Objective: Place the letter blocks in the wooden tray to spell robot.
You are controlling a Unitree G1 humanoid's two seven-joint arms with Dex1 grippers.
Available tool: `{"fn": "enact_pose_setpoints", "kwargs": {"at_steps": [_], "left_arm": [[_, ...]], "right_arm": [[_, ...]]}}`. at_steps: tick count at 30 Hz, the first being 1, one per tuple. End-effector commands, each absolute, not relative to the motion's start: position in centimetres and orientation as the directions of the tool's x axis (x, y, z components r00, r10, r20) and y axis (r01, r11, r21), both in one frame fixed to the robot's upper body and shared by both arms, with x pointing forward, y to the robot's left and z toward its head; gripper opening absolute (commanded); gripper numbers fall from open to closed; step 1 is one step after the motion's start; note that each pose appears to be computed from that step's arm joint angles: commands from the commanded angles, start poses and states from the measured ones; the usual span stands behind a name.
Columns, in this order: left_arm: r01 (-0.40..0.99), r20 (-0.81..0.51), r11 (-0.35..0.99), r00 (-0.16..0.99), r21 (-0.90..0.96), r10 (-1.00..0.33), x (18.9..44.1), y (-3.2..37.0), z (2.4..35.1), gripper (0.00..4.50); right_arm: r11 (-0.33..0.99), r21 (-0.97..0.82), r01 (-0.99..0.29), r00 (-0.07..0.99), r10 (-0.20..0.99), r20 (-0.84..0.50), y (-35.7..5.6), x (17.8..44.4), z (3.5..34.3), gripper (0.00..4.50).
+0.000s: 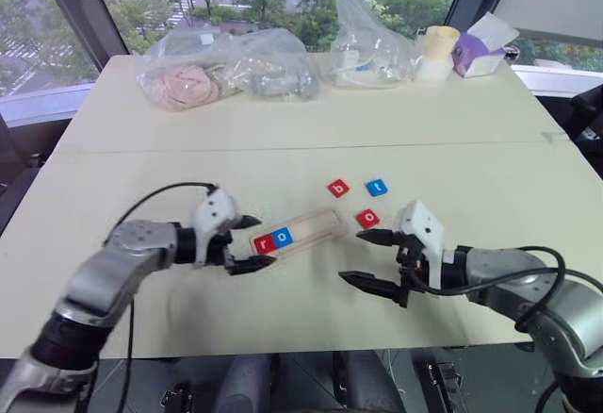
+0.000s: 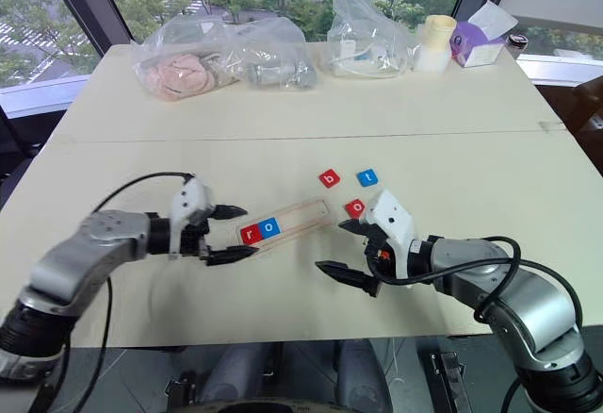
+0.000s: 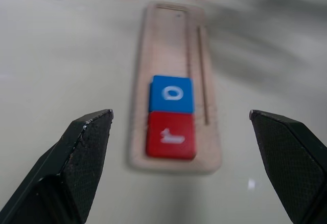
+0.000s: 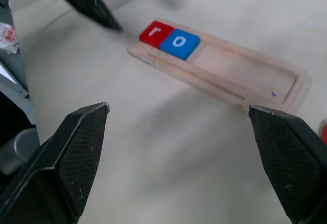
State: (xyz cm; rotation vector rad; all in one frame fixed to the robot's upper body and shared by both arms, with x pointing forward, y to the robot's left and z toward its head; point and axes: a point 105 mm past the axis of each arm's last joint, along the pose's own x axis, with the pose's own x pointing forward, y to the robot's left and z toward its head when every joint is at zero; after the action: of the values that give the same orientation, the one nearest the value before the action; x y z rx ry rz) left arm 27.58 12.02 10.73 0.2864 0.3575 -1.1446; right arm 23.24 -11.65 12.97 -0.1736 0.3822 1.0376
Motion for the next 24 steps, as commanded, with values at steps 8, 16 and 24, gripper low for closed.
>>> {"fn": "enact_pose_setpoints", "kwargs": {"at_steps": [8,16,24], "left_arm": [[0.919,-0.505,0.365,0.388,0.149,-0.771,28.2,10.7,7.5,4.50],[0.886,-0.497,0.430,0.455,0.172,-0.739,29.0,11.7,7.3,4.50],[0.902,-0.531,0.396,0.423,0.171,-0.734,28.3,11.8,6.7,4.50]], "right_arm": [[0.503,-0.034,-0.864,0.469,0.776,-0.421,-12.0,22.7,12.4,4.47],[0.512,-0.035,-0.858,0.479,0.775,-0.412,-12.1,23.0,12.3,4.47],[0.513,-0.038,-0.857,0.483,0.777,-0.404,-11.8,23.3,12.4,4.47]]}}
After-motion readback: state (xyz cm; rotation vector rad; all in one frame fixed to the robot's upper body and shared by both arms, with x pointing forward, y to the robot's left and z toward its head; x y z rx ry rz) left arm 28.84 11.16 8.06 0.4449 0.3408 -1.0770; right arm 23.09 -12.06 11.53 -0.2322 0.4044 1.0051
